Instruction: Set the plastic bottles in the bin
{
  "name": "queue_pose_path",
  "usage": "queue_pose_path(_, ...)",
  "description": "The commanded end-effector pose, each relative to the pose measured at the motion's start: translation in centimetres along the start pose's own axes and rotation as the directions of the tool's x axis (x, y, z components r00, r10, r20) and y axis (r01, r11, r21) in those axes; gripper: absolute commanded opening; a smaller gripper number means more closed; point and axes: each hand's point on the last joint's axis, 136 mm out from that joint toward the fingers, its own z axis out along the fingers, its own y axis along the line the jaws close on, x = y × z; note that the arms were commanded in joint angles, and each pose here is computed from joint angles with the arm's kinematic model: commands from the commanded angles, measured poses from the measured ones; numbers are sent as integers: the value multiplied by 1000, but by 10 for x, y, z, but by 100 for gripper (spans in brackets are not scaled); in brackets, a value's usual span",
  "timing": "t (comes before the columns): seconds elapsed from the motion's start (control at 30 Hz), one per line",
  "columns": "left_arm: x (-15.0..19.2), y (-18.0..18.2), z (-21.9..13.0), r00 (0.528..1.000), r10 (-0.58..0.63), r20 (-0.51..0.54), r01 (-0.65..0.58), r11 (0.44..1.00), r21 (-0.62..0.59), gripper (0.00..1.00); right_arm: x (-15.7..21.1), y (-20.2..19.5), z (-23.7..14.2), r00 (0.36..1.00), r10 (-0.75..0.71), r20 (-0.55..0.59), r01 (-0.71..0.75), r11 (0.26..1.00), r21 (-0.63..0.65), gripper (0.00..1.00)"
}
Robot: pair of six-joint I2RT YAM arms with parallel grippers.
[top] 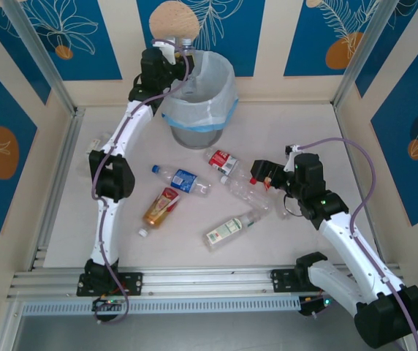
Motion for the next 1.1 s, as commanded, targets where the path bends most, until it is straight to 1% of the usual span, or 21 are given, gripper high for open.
queue_pose_path(0.0,-21,-13,-4,998,35,49,-35,999,17,27,-8,6,-6,1000,-16,26,16,1000,-3,99)
queue_pose_path(0.03,-22,-12,-4,998,34,48,-35,999,13,34,-8,6,-7,1000,-15,28,15,1000,-2,99)
queue_pose_path(0.1,-25,-10,-6,998,24,51,-24,1000,-10,56,-8,5,-6,1000,-13,28,13,1000,2,99)
queue_pose_path(0.17,-29,-7,-8,998,13,60,-11,999,-32,74,-8,4,-6,1000,-11,30,11,1000,9,99)
queue_pose_path(0.23,-33,-7,-10,998,7,64,-4,999,-35,85,-7,2,-5,1000,-5,27,4,1000,17,99)
queue_pose_path(0.27,-35,-9,-12,998,1,66,1,1000,-31,88,-7,1,-4,1000,-3,27,2,1000,21,99)
queue_pose_path(0.4,-45,-21,-19,997,-22,70,20,1000,24,94,-6,-7,-4,1000,14,27,-16,998,62,99)
queue_pose_path(0.47,-53,-28,-25,997,-40,71,36,998,46,99,-4,-17,-5,999,32,27,-35,992,119,100)
queue_pose_path(0.53,-58,-31,-31,996,-66,62,63,997,47,99,1,-30,-6,999,38,15,-40,983,180,99)
queue_pose_path(0.6,-63,-34,-39,995,-92,48,90,995,43,99,7,-41,-7,999,29,-16,-24,973,228,99)
queue_pose_path(0.67,-69,-39,-49,993,-117,28,116,992,46,99,17,-58,-8,997,35,-71,-13,956,293,100)
queue_pose_path(0.77,-74,-48,-64,988,-152,-13,153,986,61,99,29,-80,-9,984,91,-151,-31,933,358,100)
queue_pose_path(0.9,-73,-63,-84,981,-186,-64,191,977,95,99,39,-85,-1,961,135,-241,-41,932,360,99)
queue_pose_path(1.07,-59,-73,-115,981,-169,-94,176,981,77,99,39,-96,11,948,148,-280,-21,911,412,100)
